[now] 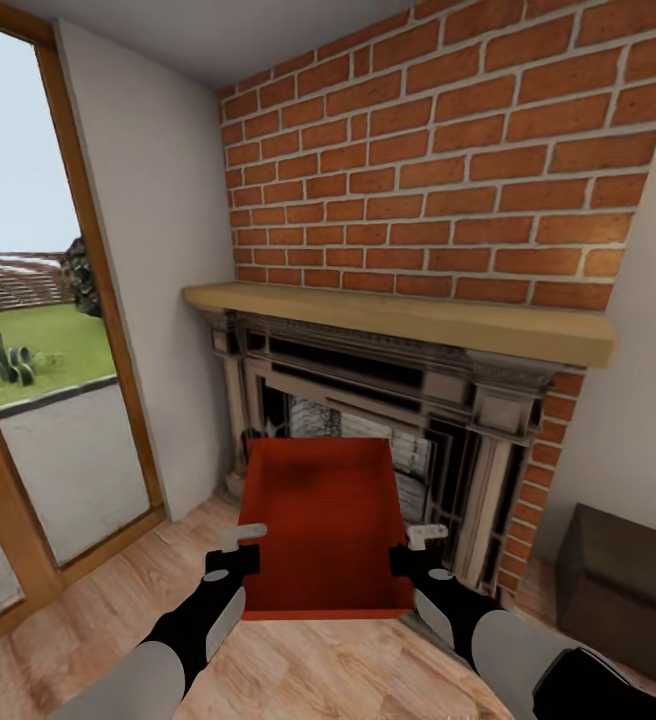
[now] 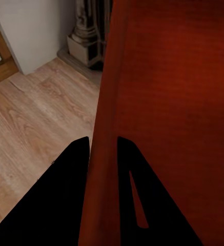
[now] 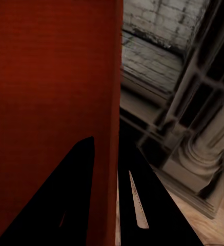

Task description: Move the two storage containers from the living room to the garage. In the garage, place one container on the floor and stack the other container on top of it (either order is fine).

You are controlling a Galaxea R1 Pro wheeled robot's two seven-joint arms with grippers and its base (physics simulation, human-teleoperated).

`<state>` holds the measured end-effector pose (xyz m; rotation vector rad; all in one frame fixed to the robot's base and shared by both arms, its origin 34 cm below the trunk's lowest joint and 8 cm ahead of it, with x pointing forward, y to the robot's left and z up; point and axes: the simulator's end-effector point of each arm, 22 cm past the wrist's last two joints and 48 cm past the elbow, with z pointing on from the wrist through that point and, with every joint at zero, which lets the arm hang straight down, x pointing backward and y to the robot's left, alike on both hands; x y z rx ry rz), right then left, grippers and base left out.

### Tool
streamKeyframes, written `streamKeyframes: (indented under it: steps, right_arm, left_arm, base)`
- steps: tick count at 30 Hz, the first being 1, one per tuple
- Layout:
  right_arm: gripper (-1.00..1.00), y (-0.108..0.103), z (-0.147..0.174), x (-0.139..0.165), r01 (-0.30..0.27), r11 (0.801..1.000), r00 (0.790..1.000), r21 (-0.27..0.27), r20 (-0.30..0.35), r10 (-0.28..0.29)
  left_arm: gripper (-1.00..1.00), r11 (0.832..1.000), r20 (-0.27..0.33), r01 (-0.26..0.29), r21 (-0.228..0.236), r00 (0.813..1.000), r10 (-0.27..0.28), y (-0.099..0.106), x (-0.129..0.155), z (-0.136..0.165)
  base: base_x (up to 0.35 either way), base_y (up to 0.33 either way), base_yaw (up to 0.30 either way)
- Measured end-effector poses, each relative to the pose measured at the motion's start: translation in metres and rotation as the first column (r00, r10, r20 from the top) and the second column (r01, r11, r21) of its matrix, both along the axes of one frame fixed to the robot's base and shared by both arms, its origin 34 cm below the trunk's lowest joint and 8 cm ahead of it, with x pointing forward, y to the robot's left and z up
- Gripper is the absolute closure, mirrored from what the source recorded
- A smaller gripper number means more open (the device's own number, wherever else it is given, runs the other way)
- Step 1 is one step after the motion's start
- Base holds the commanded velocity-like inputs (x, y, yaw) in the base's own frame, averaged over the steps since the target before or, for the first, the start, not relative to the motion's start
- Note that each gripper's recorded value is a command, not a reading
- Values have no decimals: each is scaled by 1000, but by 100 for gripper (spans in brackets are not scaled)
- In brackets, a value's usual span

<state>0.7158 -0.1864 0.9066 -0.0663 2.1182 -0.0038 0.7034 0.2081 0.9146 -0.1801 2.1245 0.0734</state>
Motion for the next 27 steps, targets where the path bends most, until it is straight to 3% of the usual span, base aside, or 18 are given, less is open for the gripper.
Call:
streamKeyframes:
  steps: [8,21,27]
  right_arm:
    - [100,0,0,0,0,1000,1000,0,0,0]
    - [100,0,0,1,-1,1000,1000,0,0,1]
    - [100,0,0,0,0,1000,1000,0,0,0]
  left_arm:
    - [100,1000,0,0,0,1000,0,0,0,0]
    - [100,1000,0,-2,0,1000,2,0,0,0]
    - [100,1000,0,-1,0,1000,1,0,0,0]
  base:
    - [-47,0,-288]
    - [-308,0,-288]
    - [-164,0,-288]
